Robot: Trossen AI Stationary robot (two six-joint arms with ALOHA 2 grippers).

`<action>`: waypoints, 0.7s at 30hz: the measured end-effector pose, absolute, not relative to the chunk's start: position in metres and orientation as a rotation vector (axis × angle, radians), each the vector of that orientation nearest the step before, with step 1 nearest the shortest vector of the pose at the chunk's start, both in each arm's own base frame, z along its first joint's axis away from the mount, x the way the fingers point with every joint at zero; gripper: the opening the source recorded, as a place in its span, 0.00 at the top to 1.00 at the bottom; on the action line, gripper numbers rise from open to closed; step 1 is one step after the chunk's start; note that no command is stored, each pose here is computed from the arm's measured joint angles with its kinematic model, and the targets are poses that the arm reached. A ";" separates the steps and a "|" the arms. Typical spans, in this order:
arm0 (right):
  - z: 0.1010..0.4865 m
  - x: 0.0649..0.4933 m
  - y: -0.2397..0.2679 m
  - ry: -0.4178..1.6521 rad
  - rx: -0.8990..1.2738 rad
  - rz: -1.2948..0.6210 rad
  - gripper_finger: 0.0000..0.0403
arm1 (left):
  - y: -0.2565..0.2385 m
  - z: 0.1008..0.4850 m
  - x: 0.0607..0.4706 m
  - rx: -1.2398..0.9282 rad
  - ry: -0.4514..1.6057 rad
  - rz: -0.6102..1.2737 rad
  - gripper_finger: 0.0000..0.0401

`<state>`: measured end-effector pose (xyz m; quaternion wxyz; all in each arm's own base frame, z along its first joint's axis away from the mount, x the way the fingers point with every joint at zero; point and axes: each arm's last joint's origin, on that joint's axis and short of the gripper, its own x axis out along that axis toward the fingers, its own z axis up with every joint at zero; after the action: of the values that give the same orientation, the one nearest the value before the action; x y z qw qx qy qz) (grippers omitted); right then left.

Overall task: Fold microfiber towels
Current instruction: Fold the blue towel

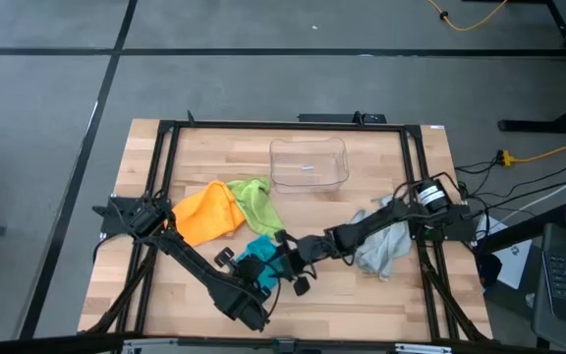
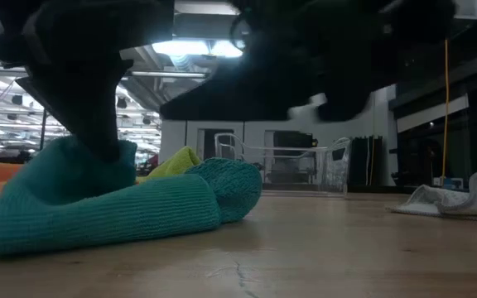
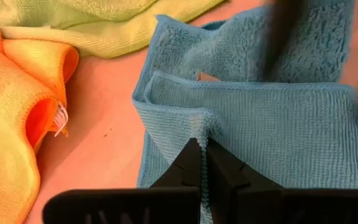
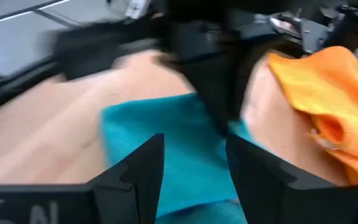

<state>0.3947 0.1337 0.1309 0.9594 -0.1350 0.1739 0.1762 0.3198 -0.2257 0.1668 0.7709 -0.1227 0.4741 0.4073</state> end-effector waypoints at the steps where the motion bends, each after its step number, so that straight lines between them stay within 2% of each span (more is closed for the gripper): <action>1: 0.131 0.399 0.133 0.348 -0.272 0.349 0.58 | -0.226 0.167 0.320 -0.262 1.030 0.882 1.00; 4: 0.132 0.417 0.134 0.348 -0.264 0.370 0.60 | -0.226 0.167 0.320 -0.248 1.037 0.869 1.00; 8: 0.118 0.435 0.138 0.489 -0.283 0.387 0.61 | -0.228 0.167 0.318 -0.248 1.054 0.860 1.00; 12: 0.106 0.445 0.140 0.547 -0.292 0.382 0.61 | -0.232 0.167 0.316 -0.238 1.040 0.851 1.00; 21: 0.110 0.449 0.139 0.512 -0.321 0.342 0.61 | -0.238 0.168 0.311 -0.224 1.032 0.832 1.00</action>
<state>0.4494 0.1393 0.1102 0.9403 -0.1572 0.2510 0.1678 0.3108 -0.2384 0.1676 0.7826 -0.1037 0.4779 0.3852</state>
